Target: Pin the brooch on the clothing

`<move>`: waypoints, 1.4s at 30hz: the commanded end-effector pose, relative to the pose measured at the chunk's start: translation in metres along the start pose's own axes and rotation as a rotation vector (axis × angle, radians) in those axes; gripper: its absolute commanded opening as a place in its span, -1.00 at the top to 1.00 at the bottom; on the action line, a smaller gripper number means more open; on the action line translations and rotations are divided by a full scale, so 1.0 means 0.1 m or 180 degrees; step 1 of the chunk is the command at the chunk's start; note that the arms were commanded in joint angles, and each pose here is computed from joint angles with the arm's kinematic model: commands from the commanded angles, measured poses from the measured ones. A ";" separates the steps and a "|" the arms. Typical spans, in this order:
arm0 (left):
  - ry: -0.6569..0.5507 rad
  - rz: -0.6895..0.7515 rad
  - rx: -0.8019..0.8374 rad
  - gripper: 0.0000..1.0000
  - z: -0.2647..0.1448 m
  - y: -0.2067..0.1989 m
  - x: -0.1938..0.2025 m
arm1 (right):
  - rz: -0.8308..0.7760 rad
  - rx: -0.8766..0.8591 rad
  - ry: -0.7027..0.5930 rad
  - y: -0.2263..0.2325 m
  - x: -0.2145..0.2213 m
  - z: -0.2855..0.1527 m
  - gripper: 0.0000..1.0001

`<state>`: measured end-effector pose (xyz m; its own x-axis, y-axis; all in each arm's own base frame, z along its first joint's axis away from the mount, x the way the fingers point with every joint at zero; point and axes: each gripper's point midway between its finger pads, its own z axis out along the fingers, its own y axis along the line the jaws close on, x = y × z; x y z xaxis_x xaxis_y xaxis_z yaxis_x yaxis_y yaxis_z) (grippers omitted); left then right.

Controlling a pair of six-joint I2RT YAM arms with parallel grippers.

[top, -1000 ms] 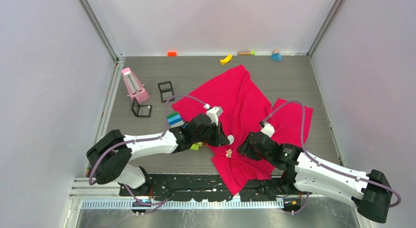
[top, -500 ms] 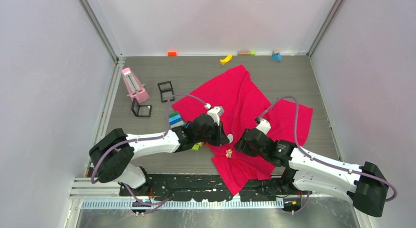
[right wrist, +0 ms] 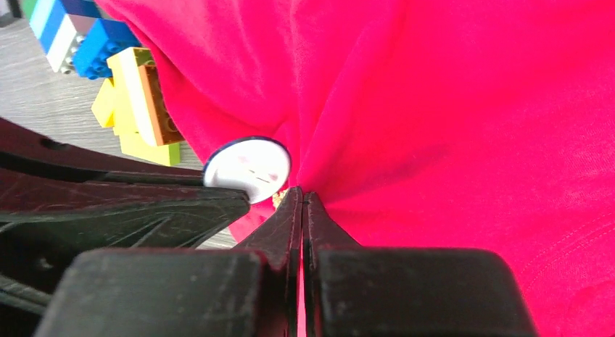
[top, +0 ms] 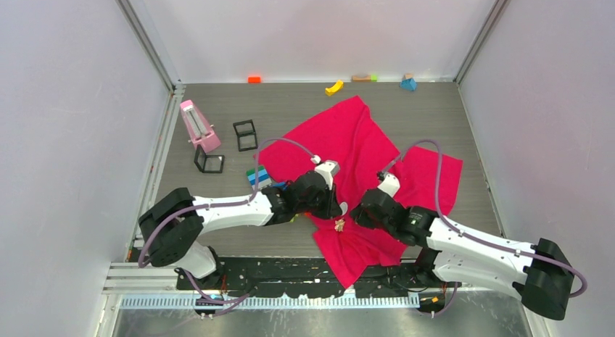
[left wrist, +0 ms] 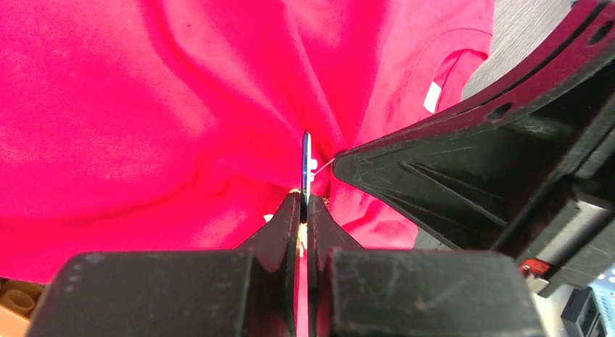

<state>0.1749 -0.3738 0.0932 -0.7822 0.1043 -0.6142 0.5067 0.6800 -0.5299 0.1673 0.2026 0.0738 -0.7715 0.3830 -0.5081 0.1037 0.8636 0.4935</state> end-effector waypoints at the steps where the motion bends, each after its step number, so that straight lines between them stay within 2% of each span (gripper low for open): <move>1: -0.0093 0.0207 -0.0119 1.00 0.05 -0.09 -0.14 | 0.0143 -0.0192 -0.0263 0.09 -0.16 -0.08 0.98; 12: 0.0068 0.0481 -0.0450 1.00 0.09 -0.04 -0.04 | 0.0162 -0.0357 -0.0364 0.09 -0.20 -0.15 0.98; 27: 0.0114 0.0738 -0.0363 1.00 0.07 -0.18 0.01 | -0.0010 -0.0474 -0.0328 0.19 -0.15 -0.14 0.99; 40: -0.0016 0.0498 -0.0113 1.00 0.09 -0.34 -0.03 | -0.0089 -0.0494 -0.0156 0.21 0.02 -0.05 0.99; 42: 0.0015 0.0462 -0.0098 1.00 0.10 -0.34 0.02 | -0.0084 -0.0544 -0.0173 0.24 -0.01 -0.09 0.93</move>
<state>0.1620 -0.3902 0.0887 -0.7019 0.2697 -0.6592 0.6047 0.7148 -0.3514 0.1594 0.2101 0.0744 -0.7639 0.3525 -0.5406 0.0084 0.8430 0.5379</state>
